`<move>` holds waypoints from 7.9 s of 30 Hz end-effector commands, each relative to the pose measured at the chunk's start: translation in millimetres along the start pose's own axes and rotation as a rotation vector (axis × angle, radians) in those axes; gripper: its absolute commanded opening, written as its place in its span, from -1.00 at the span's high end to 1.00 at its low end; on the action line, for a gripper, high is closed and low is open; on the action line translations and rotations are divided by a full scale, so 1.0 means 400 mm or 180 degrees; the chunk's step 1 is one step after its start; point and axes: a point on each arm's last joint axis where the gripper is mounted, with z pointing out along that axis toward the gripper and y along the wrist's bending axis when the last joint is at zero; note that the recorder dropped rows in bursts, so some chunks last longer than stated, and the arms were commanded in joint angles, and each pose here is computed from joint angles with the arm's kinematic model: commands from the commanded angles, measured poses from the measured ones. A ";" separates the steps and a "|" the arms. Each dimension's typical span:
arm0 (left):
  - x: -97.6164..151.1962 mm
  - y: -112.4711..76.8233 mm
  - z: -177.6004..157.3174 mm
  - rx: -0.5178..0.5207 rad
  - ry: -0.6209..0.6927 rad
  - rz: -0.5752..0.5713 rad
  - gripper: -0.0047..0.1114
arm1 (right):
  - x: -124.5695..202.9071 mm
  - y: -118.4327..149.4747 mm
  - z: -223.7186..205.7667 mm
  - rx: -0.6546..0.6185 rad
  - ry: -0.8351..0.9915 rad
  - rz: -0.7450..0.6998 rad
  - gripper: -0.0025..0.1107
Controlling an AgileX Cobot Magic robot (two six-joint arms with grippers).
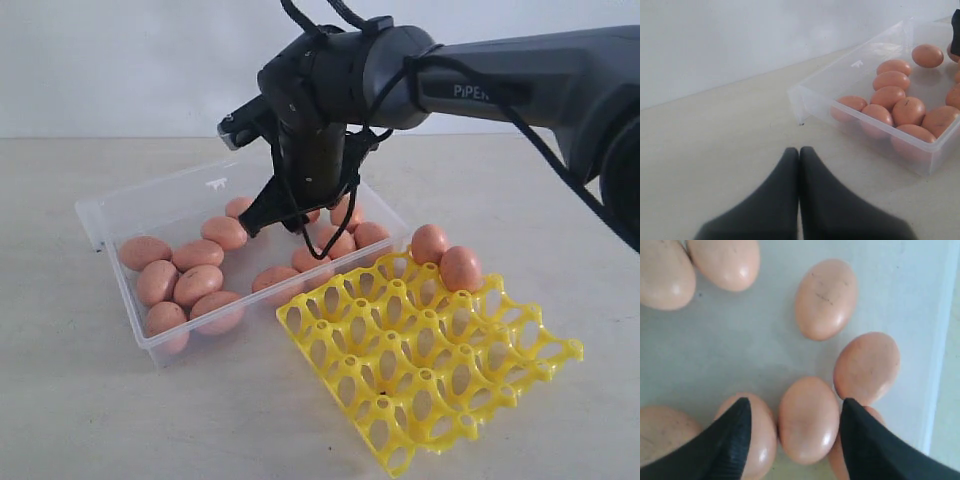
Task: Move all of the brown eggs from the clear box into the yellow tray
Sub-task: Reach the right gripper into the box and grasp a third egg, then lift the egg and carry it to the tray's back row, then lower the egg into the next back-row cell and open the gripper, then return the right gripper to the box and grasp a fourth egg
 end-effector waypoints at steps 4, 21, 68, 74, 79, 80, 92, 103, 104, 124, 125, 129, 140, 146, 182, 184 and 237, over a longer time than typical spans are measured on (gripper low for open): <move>-0.003 0.000 -0.001 0.0000 -0.0035 -0.0023 0.99 | 0.006 -0.070 0.011 0.0018 0.0051 0.0568 0.04; -0.003 0.000 -0.001 0.0000 -0.0035 -0.0023 0.99 | 0.059 -0.074 0.132 -0.0587 0.0561 0.0683 0.10; -0.003 0.000 -0.001 0.0000 -0.0035 -0.0023 0.99 | 0.627 -0.356 -0.274 -0.0748 -0.2783 0.1725 0.96; -0.003 0.000 -0.001 0.0000 -0.0035 -0.0023 0.99 | 0.662 -0.371 -0.233 -0.2181 -0.2407 0.1496 0.96; -0.003 0.000 -0.001 0.0000 -0.0035 -0.0023 0.99 | 0.678 -0.369 -0.187 -0.2181 -0.2113 0.1537 0.96; -0.003 0.000 -0.001 0.0000 -0.0035 -0.0023 0.99 | 0.684 -0.371 -0.173 -0.2131 -0.2001 0.1581 0.96; -0.003 0.000 -0.001 0.0000 -0.0035 -0.0023 0.99 | 0.680 -0.337 -0.062 -0.1819 -0.1475 0.1421 0.96; -0.003 0.000 -0.001 0.0000 -0.0035 -0.0023 0.99 | 0.671 -0.366 -0.055 -0.1391 -0.1711 0.1388 0.96; -0.003 0.000 -0.001 0.0000 -0.0035 -0.0023 0.99 | 0.671 -0.370 -0.054 -0.1350 -0.1711 0.1423 0.96; -0.003 0.000 -0.001 0.0000 -0.0035 -0.0023 0.99 | 0.651 -0.316 0.005 -0.1256 -0.1421 0.1136 0.96; -0.003 0.000 -0.001 0.0000 -0.0035 -0.0023 0.99 | 0.651 -0.316 0.005 -0.1255 -0.1423 0.1141 0.96; -0.003 0.000 -0.001 0.0000 -0.0035 -0.0023 0.99 | 0.650 -0.317 0.005 -0.1252 -0.1435 0.1165 0.84; -0.003 0.000 -0.001 0.0000 -0.0035 -0.0023 0.99 | 0.647 -0.321 0.004 -0.1232 -0.1476 0.1302 -0.12; -0.003 0.000 -0.001 0.0000 -0.0035 -0.0023 0.99 | 0.641 -0.326 0.000 -0.1226 -0.1508 0.1315 -0.12; -0.003 0.000 -0.001 0.0000 -0.0035 -0.0023 0.99 | 0.199 -0.068 -0.447 0.0958 -0.1852 -0.0521 0.96; -0.003 0.000 -0.001 0.0000 -0.0035 -0.0023 0.99 | 0.186 -0.060 -0.400 0.1155 -0.1066 -0.0590 0.96; -0.003 0.000 -0.001 0.0000 -0.0035 -0.0023 0.99 | -0.003 0.000 0.144 -0.0619 0.0911 0.0041 0.66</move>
